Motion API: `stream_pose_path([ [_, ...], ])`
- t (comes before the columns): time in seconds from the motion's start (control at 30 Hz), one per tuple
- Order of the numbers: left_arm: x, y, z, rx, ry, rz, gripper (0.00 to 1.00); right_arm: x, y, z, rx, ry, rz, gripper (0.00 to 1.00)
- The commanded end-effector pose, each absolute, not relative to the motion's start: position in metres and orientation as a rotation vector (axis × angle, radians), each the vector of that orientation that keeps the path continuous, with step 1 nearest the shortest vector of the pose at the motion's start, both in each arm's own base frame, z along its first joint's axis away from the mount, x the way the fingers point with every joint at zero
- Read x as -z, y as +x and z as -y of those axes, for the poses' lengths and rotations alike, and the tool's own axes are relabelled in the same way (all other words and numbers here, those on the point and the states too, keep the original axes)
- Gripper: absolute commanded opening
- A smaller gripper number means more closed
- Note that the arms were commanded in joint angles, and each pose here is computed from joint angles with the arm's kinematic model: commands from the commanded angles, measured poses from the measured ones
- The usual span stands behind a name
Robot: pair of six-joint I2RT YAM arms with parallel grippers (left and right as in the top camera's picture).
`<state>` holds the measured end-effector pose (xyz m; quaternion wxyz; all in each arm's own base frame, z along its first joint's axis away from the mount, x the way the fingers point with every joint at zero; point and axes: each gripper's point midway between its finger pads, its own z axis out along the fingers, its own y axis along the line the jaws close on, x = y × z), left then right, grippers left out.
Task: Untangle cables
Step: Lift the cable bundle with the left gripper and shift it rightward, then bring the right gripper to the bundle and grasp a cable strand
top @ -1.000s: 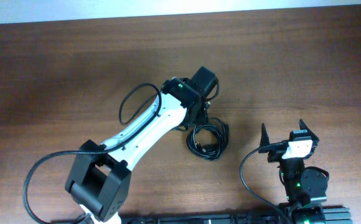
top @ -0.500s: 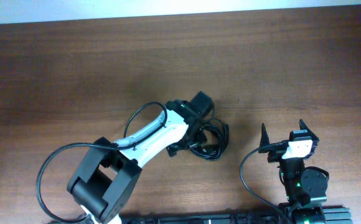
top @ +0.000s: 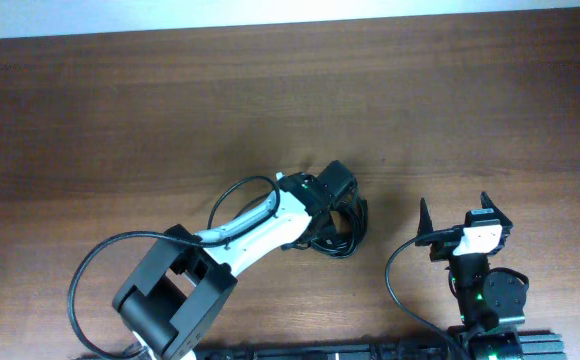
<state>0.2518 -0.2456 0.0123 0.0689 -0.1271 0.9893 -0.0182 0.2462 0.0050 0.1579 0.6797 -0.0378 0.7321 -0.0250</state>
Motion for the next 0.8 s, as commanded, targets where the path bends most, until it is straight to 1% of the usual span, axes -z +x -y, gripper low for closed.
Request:
stream_pose_path([
  [0.0,-0.016,0.257,0.237,0.018,-0.407,-2.93,0.59,-0.155,0.246,-0.004,0.062,-0.089,-1.651,0.99],
  [0.07,-0.015,0.256,0.235,0.004,-0.407,-2.931,0.54,-0.155,0.246,-0.004,0.062,-0.089,-1.651,0.99],
  [0.1,-0.014,0.255,0.234,0.0,-0.407,-2.933,0.54,-0.155,0.246,-0.004,0.062,-0.089,-1.651,0.99],
  [0.17,-0.01,0.254,0.233,0.002,-0.407,-2.931,0.48,-0.155,0.246,-0.004,0.062,-0.089,-1.651,0.99],
  [0.3,0.001,0.252,0.235,0.041,-0.414,-2.929,0.41,-0.155,0.246,-0.004,0.062,-0.089,-1.651,0.99],
  [0.37,0.001,0.253,0.237,0.057,-0.412,-2.929,0.07,-0.155,0.246,-0.004,0.062,-0.089,-1.651,0.99],
  [0.4,0.001,0.252,0.237,0.061,-0.413,-2.932,0.0,-0.155,0.246,-0.004,0.062,-0.089,-1.651,0.99],
  [0.5,-0.01,0.254,0.24,0.102,-0.4,-2.922,0.0,-0.155,0.246,-0.004,0.062,-0.089,-1.651,0.99],
  [0.57,-0.024,0.26,0.239,0.117,-0.328,-2.883,0.0,-0.155,0.246,-0.004,0.062,-0.089,-1.651,0.99],
  [0.7,-0.079,0.272,0.208,0.026,-0.336,-2.7,0.0,-0.155,0.246,-0.004,0.062,-0.089,-1.651,0.99],
  [0.73,-0.101,0.274,0.198,0.026,-0.349,-2.635,0.0,-0.155,0.246,-0.004,0.062,-0.089,-1.651,0.99],
  [0.77,-0.112,0.275,0.194,0.033,-0.356,-2.6,0.0,-0.155,0.246,-0.004,0.062,-0.089,-1.651,0.99],
])
